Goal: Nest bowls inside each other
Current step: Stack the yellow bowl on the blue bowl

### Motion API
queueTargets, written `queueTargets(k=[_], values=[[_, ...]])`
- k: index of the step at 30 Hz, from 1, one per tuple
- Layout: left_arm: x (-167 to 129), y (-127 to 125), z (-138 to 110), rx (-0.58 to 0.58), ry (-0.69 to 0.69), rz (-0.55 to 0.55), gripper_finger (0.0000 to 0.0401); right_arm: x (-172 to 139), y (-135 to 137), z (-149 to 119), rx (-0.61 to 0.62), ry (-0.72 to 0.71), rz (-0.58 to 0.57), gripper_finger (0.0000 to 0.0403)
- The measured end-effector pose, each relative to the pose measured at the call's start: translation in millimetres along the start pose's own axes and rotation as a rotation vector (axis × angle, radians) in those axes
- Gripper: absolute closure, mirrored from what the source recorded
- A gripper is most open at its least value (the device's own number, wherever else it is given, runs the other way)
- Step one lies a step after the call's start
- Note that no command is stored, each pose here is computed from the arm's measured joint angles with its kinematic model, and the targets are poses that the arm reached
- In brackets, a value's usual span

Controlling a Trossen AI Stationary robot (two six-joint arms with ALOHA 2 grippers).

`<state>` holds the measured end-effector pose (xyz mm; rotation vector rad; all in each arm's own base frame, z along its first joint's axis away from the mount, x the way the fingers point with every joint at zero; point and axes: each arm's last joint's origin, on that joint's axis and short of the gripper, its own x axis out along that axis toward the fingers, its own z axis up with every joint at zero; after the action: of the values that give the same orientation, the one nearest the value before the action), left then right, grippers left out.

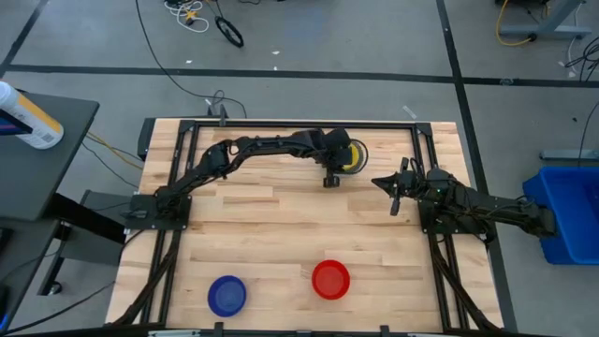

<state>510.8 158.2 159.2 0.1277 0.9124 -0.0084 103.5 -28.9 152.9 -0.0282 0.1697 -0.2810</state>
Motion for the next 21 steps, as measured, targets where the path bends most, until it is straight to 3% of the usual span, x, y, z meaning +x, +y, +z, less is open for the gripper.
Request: queueTargets(k=[12, 21], values=[[-0.3, -1.3, -1.0, -0.011, 0.017, -0.005, 0.0390, 0.0, 0.1, -0.2, 0.014, 0.002, 0.002, 0.0390], [0.0, -2.3, 0.7, 0.001, 0.001, -0.010, 0.0296, 0.0, 0.1, -0.2, 0.031, 0.002, 0.004, 0.0390]])
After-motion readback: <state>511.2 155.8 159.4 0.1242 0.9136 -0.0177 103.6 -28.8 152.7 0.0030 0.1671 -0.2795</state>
